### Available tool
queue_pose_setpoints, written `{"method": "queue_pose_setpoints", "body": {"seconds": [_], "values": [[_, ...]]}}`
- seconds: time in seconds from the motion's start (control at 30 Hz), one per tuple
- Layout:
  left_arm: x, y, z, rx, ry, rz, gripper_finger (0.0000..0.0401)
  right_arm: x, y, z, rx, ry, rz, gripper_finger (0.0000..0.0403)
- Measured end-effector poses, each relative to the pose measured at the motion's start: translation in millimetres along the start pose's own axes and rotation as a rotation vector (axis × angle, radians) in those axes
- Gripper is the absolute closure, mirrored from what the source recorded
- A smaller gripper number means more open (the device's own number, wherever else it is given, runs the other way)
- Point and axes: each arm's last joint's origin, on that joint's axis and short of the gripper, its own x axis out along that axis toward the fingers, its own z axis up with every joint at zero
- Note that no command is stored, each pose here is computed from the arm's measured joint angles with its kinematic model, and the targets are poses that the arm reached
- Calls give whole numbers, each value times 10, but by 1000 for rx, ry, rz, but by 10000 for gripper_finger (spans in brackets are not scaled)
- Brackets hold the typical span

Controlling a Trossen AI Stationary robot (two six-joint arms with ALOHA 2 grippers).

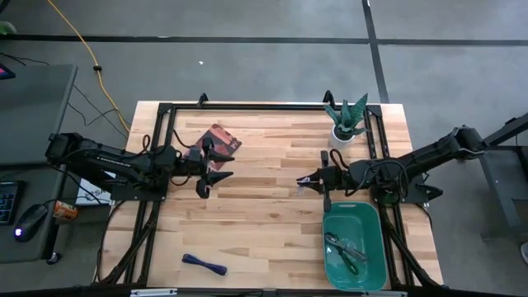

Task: Pick and place USB-C Cables
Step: Put the white USB cable into the bin

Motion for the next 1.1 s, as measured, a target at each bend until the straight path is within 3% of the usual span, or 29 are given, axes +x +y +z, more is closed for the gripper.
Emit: {"method": "queue_pose_setpoints", "body": {"seconds": [0.5,0.67,0.97,1.1], "values": [[0,-3,25,0,-25,-2,192,-22,86,58,-2,-33,39,400],[0,-3,29,-3,-29,-3,192,-41,97,69,86,-19,69,400],[0,-3,39,3,-39,-3,192,-232,473,447,345,310,223,400],[0,-3,40,3,-41,-4,192,-348,742,522,507,590,168,400]]}}
